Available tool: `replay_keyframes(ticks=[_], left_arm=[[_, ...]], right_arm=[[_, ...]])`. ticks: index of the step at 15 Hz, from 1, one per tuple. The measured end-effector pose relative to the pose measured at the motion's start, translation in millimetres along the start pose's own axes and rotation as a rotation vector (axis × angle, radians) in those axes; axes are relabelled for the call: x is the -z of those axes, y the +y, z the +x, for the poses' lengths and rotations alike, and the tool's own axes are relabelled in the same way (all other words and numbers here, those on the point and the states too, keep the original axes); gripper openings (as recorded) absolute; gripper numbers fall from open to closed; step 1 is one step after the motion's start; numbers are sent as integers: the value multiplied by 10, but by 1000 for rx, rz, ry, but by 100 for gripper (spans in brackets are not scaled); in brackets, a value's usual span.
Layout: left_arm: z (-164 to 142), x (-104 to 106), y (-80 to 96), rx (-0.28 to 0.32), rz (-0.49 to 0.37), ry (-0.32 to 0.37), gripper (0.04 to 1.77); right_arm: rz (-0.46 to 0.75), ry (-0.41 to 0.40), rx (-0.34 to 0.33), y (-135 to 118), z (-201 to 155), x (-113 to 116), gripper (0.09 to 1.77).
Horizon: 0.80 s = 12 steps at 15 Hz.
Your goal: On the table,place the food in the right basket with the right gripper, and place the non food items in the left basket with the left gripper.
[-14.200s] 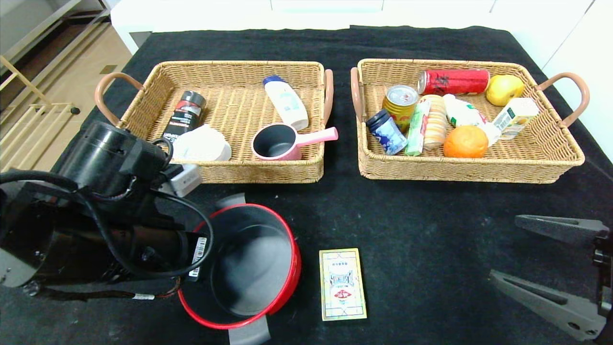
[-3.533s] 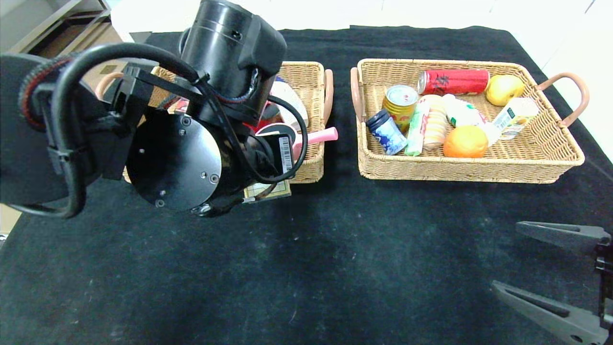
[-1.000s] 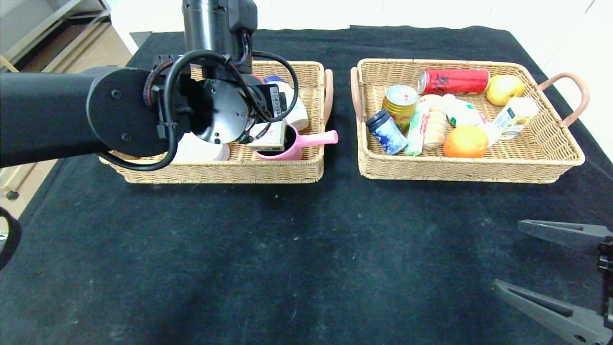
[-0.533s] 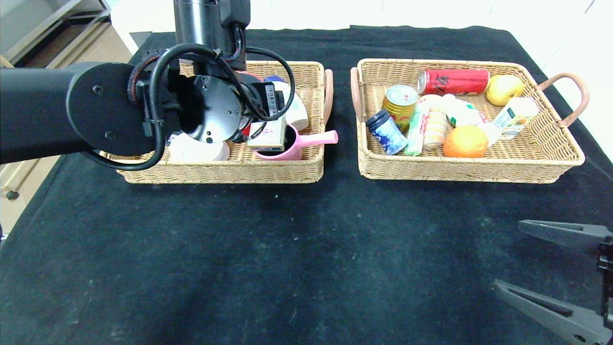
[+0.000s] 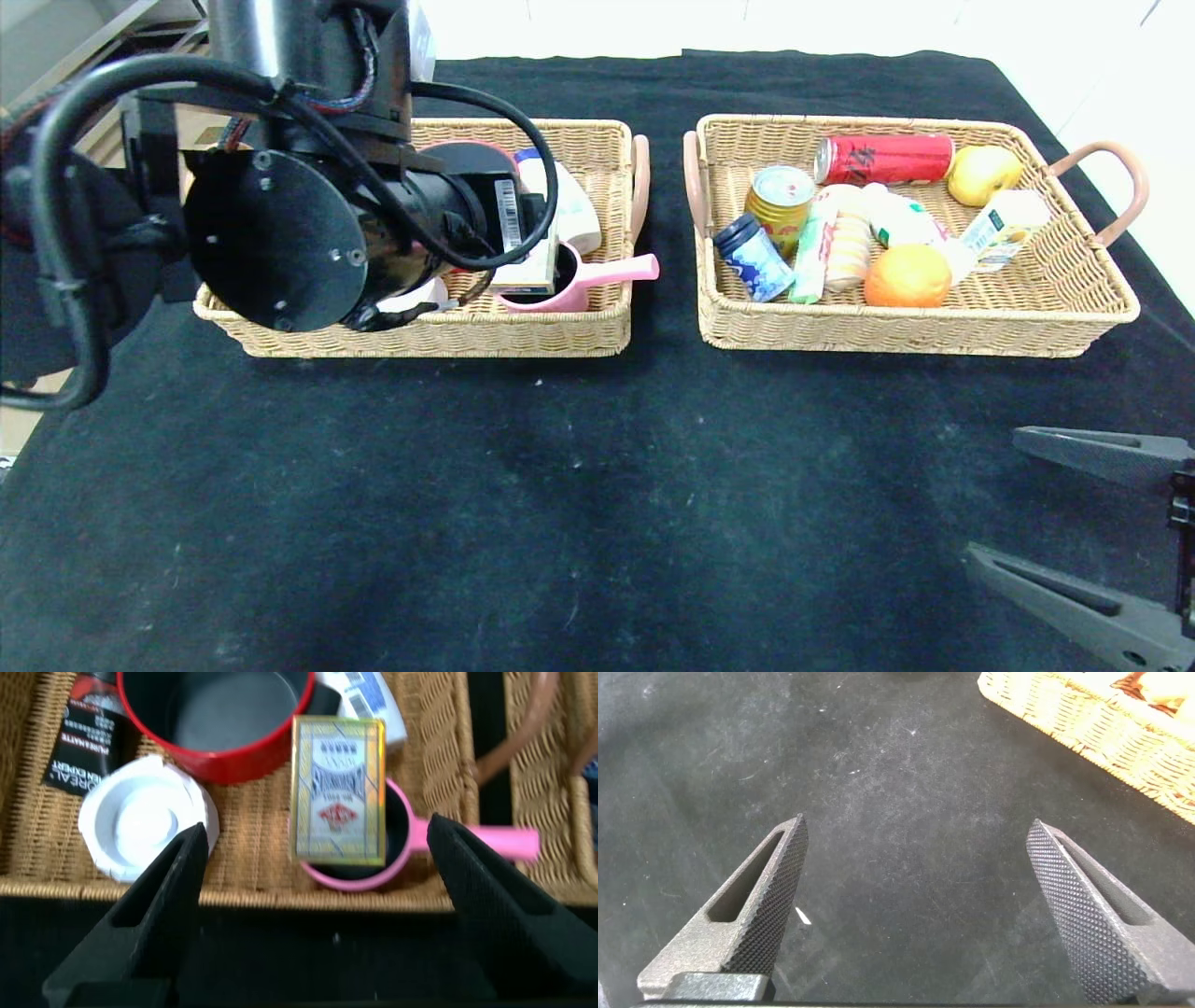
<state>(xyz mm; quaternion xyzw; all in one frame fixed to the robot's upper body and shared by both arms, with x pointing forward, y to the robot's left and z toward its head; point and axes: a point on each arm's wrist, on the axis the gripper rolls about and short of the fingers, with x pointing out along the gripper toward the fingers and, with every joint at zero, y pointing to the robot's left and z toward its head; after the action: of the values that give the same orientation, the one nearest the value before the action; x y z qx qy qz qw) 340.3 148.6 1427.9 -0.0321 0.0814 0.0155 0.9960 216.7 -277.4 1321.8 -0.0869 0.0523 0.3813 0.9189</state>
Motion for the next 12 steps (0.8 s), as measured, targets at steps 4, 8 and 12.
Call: replay_keyframes(ticks=[4, 8, 12], left_arm=[[-377, 144, 56, 94, 13, 32, 170], [-658, 306, 199, 149, 38, 65, 170], [-883, 486, 428, 166, 83, 91, 171]], right_arm=[[0, 0, -4, 4, 0, 3, 171], [-1, -6, 6, -7, -11, -14, 171], [-7, -22, 21, -29, -16, -53, 171]])
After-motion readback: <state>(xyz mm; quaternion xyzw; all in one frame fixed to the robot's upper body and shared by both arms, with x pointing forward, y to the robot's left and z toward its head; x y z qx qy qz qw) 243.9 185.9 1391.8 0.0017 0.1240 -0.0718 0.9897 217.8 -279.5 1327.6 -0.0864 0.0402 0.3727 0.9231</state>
